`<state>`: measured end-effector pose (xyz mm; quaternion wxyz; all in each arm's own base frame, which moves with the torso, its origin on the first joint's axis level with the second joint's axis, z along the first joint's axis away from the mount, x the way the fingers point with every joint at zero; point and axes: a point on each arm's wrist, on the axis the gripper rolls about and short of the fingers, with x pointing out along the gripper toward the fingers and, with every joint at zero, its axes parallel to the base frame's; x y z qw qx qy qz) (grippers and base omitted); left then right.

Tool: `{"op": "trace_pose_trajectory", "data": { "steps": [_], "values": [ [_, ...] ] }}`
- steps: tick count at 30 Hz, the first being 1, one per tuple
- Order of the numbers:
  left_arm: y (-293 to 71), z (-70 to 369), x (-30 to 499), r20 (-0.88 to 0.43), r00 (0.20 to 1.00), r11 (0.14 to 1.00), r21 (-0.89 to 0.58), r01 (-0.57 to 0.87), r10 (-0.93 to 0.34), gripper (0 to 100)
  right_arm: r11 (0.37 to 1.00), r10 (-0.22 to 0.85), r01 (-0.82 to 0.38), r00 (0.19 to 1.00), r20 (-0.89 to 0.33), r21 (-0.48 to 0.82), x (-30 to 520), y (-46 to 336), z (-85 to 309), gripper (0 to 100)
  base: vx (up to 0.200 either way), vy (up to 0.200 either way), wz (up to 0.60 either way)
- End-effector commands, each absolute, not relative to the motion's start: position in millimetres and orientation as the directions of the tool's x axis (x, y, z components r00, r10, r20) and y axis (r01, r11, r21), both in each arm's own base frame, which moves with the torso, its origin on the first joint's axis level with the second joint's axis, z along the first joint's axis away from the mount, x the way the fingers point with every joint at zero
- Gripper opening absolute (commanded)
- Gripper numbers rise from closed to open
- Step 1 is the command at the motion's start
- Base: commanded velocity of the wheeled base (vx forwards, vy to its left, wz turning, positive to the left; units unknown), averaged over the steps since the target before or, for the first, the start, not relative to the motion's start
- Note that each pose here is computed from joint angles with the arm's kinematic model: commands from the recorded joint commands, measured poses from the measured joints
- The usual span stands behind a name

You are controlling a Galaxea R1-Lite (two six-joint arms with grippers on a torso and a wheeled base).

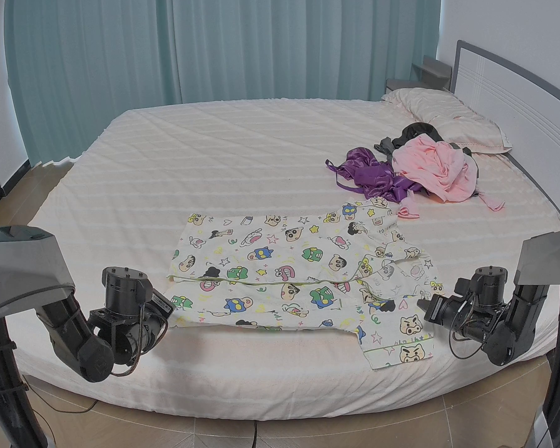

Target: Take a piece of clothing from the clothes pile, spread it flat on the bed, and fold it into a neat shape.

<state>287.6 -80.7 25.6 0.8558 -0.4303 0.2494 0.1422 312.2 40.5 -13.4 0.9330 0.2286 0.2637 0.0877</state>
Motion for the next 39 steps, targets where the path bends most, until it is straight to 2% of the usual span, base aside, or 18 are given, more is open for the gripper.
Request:
{"op": "trace_pose_trajectory", "data": {
  "steps": [1,6,10,14,15,16,20,25,30,39],
  "values": [
    [-80.1,13.2,296.2,-0.568,0.822,0.593,-0.648,-0.477,0.041,0,0.879,0.277,-0.024,0.838,-0.47,0.476,315.1,36.8,-21.1,100,0.0,0.0,0.0],
    [-81.9,7.5,297.4,-0.58,0.814,0.597,-0.64,-0.484,0.038,0,0.88,0.258,-0.005,0.844,-0.47,0.475,312.2,30.2,-18.0,100,0.0,0.0,0.0],
    [-81.2,4.9,294.7,-0.591,0.806,0.592,-0.636,-0.495,0.039,0,0.87,0.224,0.029,0.865,-0.448,0.492,295.3,2.9,2.0,100,0.0,0.0,0.0],
    [-81.1,4.2,294.3,-0.593,0.804,0.592,-0.634,-0.497,0.04,0,0.84,0.3,-0.043,0.867,-0.397,0.54,276.4,-13.8,27.0,100,0.0,0.0,0.0],
    [-81.0,3.6,294.0,-0.595,0.803,0.593,-0.632,-0.499,0.04,0,0.826,0.363,-0.091,0.841,-0.402,0.556,266.5,-15.8,28.1,100,0.0,0.0,0.0],
    [-80.7,3.6,293.3,-0.596,0.802,0.593,-0.631,-0.5,0.04,0,0.824,0.397,-0.12,0.819,-0.414,0.553,261.6,-15.0,25.6,100,0.0,0.0,0.0],
    [-81.0,3.7,292.4,-0.598,0.801,0.594,-0.63,-0.5,0.039,0,0.852,0.42,-0.155,0.772,-0.477,0.499,253.6,-13.1,8.0,100,0.0,0.0,0.0],
    [-81.3,3.9,291.9,-0.598,0.801,0.595,-0.63,-0.499,0.038,0,0.865,0.472,-0.22,0.663,-0.581,0.452,243.1,4.3,-25.9,100,0.0,0.0,0.0],
    [-82.2,3.5,291.7,-0.599,0.8,0.598,-0.628,-0.497,0.036,0,0.854,0.503,-0.264,0.639,-0.582,0.448,240.4,17.6,-34.6,100,0.0,0.0,0.0],
    [-84.4,3.5,291.0,-0.599,0.801,0.602,-0.628,-0.493,0.031,0,0.85,0.511,-0.286,0.65,-0.563,0.441,242.7,20.9,-42.2,100,0.0,0.0,0.0]
  ]
}}
